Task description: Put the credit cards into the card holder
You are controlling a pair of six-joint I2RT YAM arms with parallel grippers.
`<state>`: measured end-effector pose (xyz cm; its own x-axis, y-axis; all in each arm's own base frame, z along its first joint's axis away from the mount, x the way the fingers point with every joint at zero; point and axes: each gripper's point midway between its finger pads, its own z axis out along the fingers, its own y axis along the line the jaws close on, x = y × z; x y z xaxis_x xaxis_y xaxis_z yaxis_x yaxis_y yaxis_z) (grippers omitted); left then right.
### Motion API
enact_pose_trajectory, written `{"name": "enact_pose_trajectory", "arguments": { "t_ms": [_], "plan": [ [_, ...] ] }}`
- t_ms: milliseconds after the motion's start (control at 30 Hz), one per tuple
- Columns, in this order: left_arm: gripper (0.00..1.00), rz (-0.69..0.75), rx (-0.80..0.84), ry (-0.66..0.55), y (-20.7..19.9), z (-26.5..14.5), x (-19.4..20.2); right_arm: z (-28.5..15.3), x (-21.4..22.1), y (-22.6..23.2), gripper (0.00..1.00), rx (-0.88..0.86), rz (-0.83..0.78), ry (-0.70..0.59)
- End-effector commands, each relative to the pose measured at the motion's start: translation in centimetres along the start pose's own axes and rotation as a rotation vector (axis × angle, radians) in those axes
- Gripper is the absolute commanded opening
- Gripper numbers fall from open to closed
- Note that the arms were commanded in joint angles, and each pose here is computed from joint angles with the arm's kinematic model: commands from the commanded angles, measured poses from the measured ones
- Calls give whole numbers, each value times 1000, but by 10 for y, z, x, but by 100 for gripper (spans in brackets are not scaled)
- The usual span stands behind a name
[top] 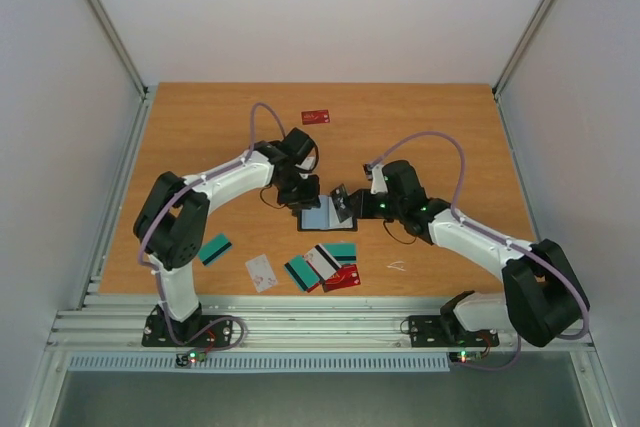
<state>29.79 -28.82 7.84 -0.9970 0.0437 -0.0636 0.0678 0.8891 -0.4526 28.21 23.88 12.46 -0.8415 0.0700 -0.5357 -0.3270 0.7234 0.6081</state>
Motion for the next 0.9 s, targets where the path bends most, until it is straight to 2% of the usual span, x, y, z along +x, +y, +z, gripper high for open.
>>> {"name": "enact_pose_trajectory", "arguments": {
  "t_ms": [0, 433, 867],
  "plan": [
    [23, 41, -67, -25, 9, 7, -11, 11, -10, 3, 1, -48, 0, -44],
    [14, 75, -124, 0, 39, 31, -14, 34, 7, -19, 1, -20, 61, 45],
    [6, 89, -126, 38, 51, 42, -13, 52, 15, -32, 1, -38, 132, 115]
  ]
}}
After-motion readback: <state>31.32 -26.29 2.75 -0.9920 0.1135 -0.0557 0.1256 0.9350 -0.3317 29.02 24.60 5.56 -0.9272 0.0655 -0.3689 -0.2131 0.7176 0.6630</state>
